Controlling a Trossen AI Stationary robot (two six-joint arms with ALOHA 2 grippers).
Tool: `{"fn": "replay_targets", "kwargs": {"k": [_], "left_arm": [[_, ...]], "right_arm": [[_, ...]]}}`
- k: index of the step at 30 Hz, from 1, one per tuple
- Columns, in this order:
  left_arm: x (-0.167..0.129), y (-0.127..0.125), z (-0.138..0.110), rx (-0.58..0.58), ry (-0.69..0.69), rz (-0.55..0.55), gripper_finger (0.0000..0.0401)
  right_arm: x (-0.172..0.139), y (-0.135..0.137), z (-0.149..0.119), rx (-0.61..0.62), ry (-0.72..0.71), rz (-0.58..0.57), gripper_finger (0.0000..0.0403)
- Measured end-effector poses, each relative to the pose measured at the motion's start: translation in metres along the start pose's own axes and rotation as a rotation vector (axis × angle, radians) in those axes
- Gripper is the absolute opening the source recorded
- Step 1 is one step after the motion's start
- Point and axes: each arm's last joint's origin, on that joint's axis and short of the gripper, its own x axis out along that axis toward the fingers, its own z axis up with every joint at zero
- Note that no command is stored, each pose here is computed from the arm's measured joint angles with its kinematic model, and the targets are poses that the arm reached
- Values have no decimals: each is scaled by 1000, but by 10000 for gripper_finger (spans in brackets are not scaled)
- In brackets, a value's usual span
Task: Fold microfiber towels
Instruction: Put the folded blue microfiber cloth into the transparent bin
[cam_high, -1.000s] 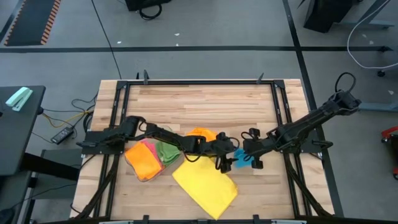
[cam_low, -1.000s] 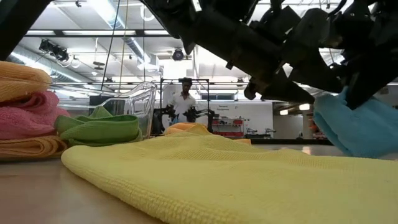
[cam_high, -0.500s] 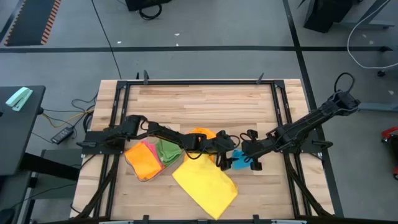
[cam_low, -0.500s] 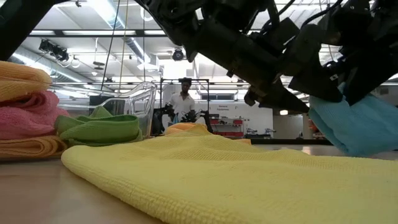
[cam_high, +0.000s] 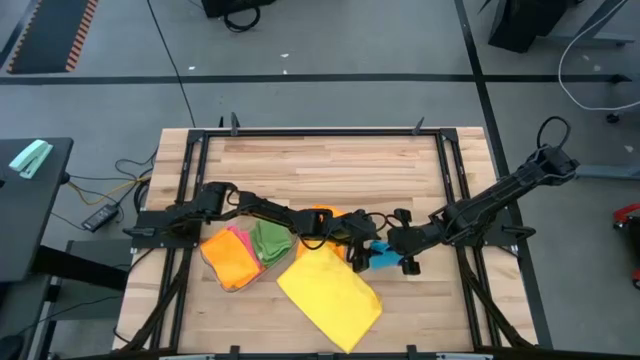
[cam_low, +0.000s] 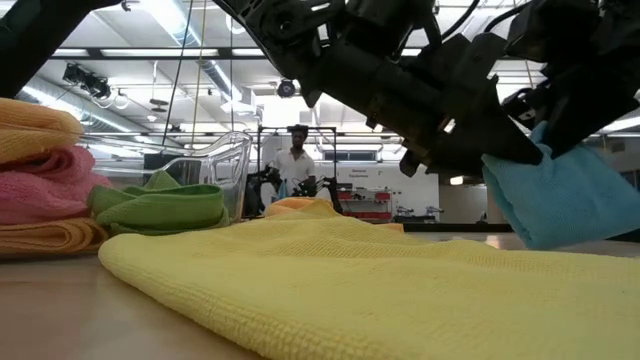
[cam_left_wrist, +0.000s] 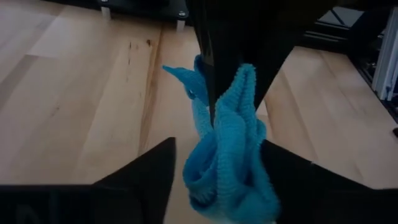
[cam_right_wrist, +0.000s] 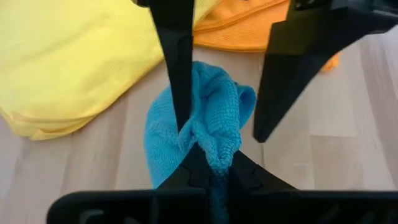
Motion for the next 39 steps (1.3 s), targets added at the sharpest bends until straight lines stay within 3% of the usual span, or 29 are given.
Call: {"fn": "replay_targets", "kwargs": {"k": [6, 11, 18, 23, 31, 39], "left_arm": [[0, 0, 0, 40, 1, -6, 119], [0, -1, 0, 42, 2, -6, 28], [-17, -2, 17, 43, 18, 11, 25], [-34, -4, 25, 65, 94, 25, 25], [-67, -13, 33, 86, 249, 30, 25], [-137, -21, 61, 73, 382, 47, 25]], "right_arm": [[0, 0, 0, 1, 0, -2, 23], [0, 0, 0, 16, 1, -1, 65], [-23, -7, 9, 54, 39, -49, 170], [-51, -9, 16, 85, -50, -111, 223], [-55, -8, 1, 137, -124, -210, 236], [-45, -5, -9, 201, -167, -293, 234]]}}
